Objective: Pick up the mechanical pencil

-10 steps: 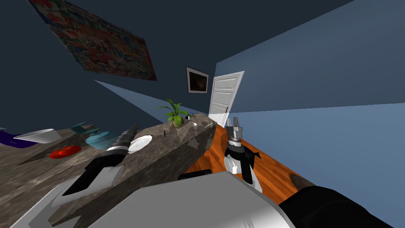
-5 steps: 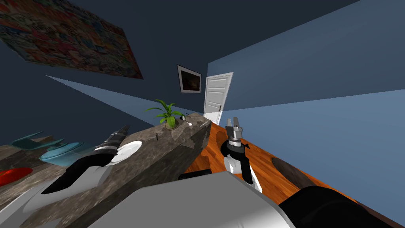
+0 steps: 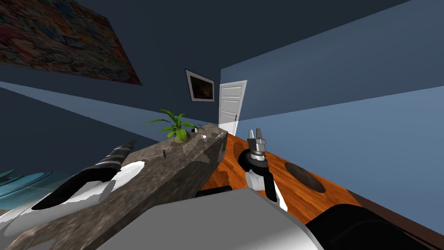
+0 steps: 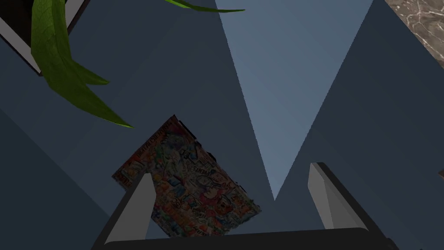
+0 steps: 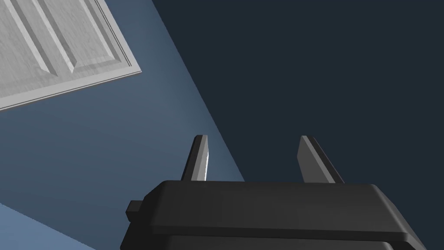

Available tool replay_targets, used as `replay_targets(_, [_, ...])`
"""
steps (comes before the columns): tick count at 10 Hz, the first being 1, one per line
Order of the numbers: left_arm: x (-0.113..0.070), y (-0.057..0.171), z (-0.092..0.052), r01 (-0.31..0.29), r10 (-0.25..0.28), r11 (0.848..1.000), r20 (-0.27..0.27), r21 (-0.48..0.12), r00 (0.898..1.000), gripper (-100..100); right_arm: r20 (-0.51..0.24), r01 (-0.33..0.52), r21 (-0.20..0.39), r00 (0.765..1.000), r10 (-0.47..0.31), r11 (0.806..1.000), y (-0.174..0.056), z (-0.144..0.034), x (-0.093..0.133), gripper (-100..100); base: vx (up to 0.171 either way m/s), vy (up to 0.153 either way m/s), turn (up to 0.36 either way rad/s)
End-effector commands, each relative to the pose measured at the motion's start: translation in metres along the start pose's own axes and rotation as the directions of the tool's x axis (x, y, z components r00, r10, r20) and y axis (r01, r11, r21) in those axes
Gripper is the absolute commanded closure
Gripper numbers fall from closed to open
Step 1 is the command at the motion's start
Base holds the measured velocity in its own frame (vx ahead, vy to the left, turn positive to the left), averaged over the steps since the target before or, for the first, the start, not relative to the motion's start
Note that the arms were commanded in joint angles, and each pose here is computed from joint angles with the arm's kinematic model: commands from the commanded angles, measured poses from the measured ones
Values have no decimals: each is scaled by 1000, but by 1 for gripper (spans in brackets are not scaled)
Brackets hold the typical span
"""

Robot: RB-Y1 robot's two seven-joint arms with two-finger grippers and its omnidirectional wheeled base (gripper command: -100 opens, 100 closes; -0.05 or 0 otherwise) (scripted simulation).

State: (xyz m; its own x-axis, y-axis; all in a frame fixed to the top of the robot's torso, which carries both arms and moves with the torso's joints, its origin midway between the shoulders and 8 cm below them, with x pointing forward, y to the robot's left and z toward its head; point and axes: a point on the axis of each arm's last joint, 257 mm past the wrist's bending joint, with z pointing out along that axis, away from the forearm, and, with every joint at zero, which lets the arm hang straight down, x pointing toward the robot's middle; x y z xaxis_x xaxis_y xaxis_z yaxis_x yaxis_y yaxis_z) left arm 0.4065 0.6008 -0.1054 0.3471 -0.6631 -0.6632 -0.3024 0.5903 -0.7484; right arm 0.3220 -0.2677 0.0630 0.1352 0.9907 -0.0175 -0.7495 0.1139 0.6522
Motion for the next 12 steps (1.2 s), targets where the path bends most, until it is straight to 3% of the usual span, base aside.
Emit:
replay_targets(1, [-3, 18, 5, -2, 2, 999, -8, -55, 1000, -100, 0, 0, 0, 1000, 0, 1000, 0, 0, 0, 0, -20, 26, -211])
replay_targets(4, [-25, 53, 12, 1, -3, 985, -14, -171, 1000, -100, 0, 0, 0, 1000, 0, 1000, 0, 0, 0, 0, -31, 35, -268])
replay_targets(6, [-22, 62, 11, 0, -6, 979, -25, -206, 1000, -100, 0, 0, 0, 1000, 0, 1000, 0, 0, 0, 0, -16, 28, -105])
replay_targets(9, [-38, 95, 13, 10, -25, 950, -43, -312, 999, -100, 0, 0, 0, 1000, 0, 1000, 0, 0, 0, 0, -28, 34, -275])
replay_targets(11, [-33, 106, 9, 8, -30, 935, -58, -354, 998, -100, 0, 0, 0, 1000, 0, 1000, 0, 0, 0, 0, -23, 37, -93])
replay_targets(12, [-39, 119, 8, 14, -45, 918, -69, -396, 997, -100, 0, 0, 0, 1000, 0, 1000, 0, 0, 0, 0, -22, 27, -286])
